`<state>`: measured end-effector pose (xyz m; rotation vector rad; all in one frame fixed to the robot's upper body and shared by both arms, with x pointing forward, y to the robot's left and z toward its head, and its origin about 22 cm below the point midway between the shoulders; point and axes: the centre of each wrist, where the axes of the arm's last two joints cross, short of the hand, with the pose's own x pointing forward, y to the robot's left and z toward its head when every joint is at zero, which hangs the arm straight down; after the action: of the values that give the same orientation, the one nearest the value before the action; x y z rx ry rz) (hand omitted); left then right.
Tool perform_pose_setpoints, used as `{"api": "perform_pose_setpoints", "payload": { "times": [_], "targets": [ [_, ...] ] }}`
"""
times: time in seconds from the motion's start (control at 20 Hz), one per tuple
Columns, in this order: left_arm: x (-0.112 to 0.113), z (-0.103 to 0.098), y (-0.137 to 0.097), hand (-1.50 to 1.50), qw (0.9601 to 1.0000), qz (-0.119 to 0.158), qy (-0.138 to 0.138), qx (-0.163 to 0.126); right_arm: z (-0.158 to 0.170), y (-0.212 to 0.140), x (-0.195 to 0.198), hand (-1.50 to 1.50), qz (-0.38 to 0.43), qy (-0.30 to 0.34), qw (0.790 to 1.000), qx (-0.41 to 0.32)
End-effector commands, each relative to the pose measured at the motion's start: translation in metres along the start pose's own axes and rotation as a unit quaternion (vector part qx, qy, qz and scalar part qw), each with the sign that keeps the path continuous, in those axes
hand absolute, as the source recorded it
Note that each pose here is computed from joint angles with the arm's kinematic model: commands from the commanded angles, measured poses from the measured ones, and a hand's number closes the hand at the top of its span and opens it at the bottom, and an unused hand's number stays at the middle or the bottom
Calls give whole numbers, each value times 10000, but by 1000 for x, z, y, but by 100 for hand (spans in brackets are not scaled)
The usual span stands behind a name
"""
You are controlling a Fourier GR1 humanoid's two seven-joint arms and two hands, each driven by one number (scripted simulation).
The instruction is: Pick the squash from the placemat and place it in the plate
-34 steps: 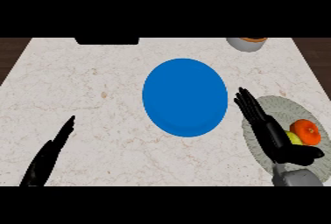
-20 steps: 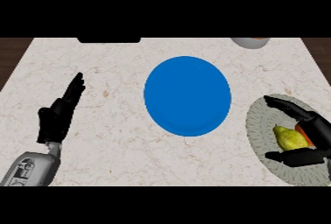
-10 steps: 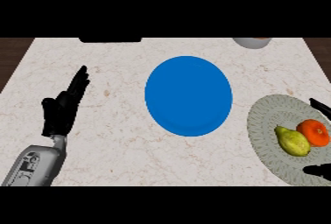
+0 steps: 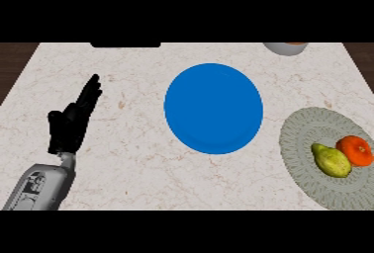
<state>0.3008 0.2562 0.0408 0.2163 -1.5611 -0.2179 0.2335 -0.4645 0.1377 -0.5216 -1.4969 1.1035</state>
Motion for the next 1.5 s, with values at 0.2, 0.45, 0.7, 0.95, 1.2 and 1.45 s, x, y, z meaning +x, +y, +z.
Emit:
{"api": "perform_pose_setpoints", "payload": {
  "times": [0.2,0.45,0.7,0.95,1.2,1.45],
  "targets": [
    [-3,-3,23,0,10000,-57,7,6,-15,-21,15,-150,660,858,9900,905],
    [4,-3,4,0,9999,-44,-80,-58,-30,-10,10,-150,518,895,9895,1006],
    [-2,-1,-2,0,10000,-7,8,-1,-49,12,-1,-150,671,1075,9838,1266],
    [8,-2,19,0,10000,-20,-33,-41,-47,26,-25,-150,903,1269,9754,1563],
    [3,-5,-3,0,10000,32,12,-40,-47,63,-47,-150,880,1254,9728,1738],
    [-11,4,-9,0,10000,15,-42,-8,-51,72,-61,-150,978,1393,9685,1819]
  ]
}}
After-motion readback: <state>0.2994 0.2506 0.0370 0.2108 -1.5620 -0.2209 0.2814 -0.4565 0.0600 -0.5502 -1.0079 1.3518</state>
